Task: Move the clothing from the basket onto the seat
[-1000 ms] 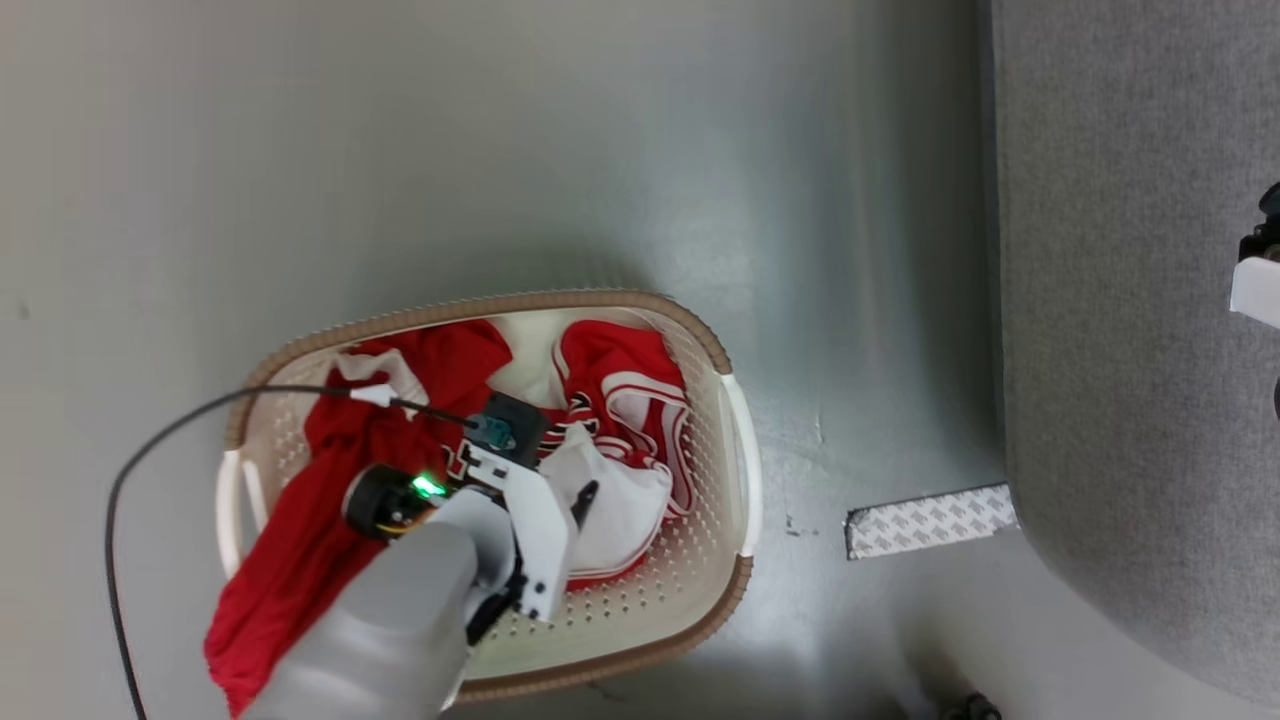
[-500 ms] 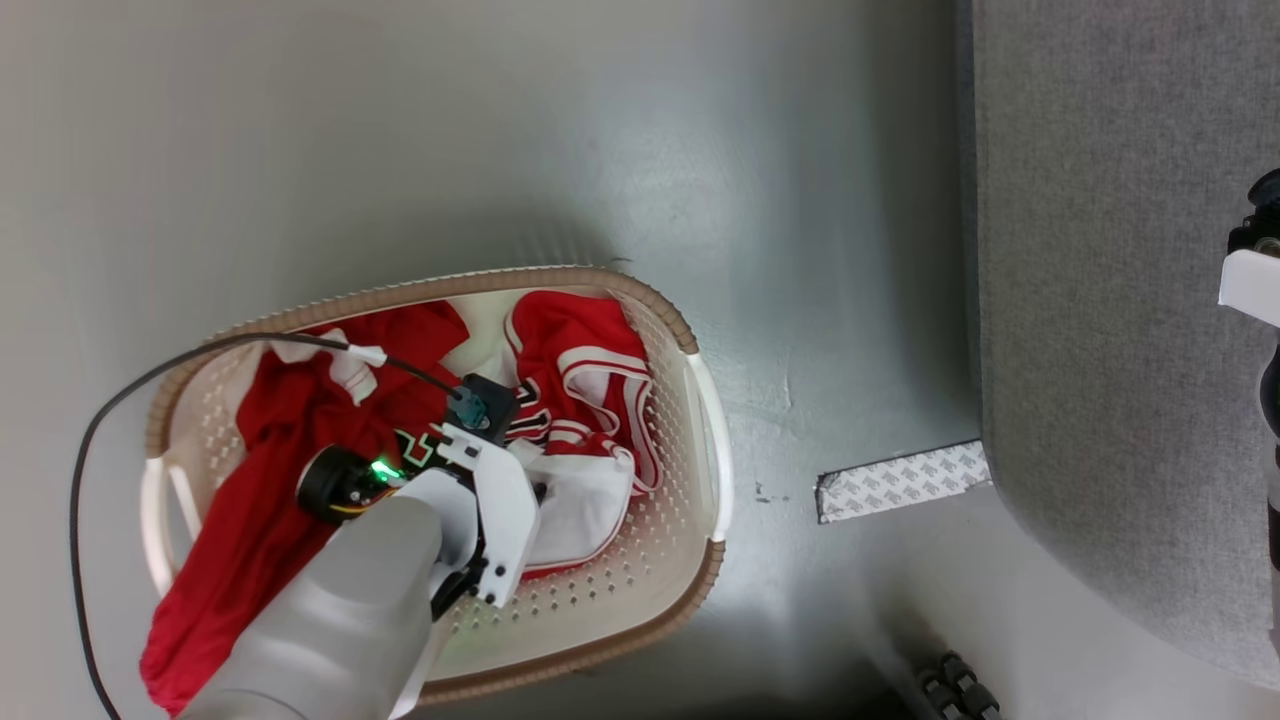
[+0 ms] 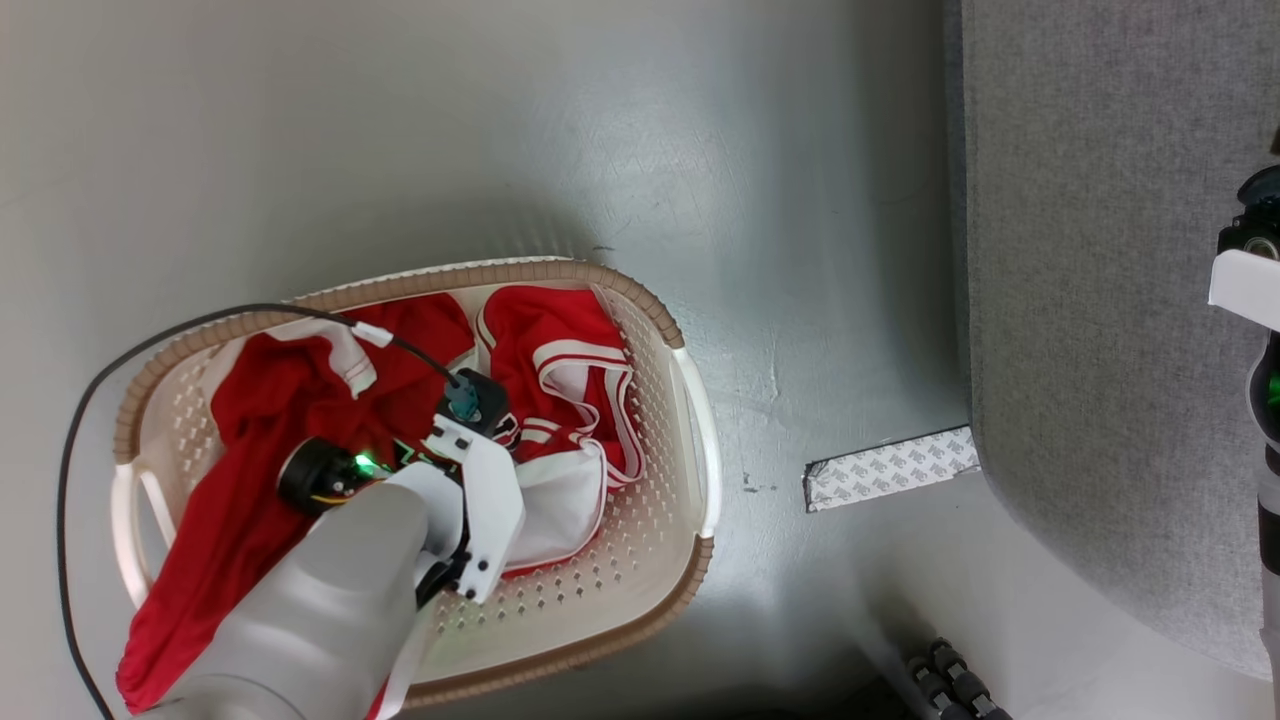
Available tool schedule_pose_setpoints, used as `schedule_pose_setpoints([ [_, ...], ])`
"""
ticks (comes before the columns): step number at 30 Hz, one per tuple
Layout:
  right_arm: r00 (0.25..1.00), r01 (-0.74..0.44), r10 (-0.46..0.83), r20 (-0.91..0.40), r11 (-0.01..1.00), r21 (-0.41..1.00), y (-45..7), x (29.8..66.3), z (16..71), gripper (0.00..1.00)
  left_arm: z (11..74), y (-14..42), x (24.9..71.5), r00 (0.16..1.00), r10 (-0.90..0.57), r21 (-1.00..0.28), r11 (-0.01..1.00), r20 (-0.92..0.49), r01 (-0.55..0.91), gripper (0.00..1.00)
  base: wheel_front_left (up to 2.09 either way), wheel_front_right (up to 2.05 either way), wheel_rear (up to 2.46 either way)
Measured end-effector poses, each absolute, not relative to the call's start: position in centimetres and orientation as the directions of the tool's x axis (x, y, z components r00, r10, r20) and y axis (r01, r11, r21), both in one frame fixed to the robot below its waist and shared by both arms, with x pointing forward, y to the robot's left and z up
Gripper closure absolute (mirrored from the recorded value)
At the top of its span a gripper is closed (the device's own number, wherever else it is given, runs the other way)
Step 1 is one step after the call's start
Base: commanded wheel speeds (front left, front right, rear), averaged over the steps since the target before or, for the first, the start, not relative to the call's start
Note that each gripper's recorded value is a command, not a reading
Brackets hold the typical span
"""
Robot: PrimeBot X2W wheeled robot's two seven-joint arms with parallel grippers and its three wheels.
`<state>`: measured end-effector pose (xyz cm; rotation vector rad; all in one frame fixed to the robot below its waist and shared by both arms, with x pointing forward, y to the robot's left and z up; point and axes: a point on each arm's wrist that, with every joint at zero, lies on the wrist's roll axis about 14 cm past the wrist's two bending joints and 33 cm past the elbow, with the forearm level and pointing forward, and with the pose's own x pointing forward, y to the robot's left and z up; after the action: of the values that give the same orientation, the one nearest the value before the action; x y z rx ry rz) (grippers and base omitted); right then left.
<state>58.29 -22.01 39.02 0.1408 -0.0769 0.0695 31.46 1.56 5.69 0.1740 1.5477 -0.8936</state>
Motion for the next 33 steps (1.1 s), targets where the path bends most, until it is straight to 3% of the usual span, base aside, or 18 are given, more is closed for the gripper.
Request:
schedule_pose_setpoints([
  [14,0.988,-0.095,0.077,0.133,0.986,0.139,-21.4,58.5,41.9,0.00,8.6,0.4,33.7,-0.095,-0.468,-0.433,0.700,-0.879,0.568,1.00,0.00,0.00,0.00],
  [33,0.972,-0.127,0.089,0.216,0.977,0.169,-20.5,53.7,50.8,0.00,21.8,-1.2,37.5,0.312,-0.622,-0.403,0.737,-0.719,0.542,1.00,0.00,0.00,0.00],
])
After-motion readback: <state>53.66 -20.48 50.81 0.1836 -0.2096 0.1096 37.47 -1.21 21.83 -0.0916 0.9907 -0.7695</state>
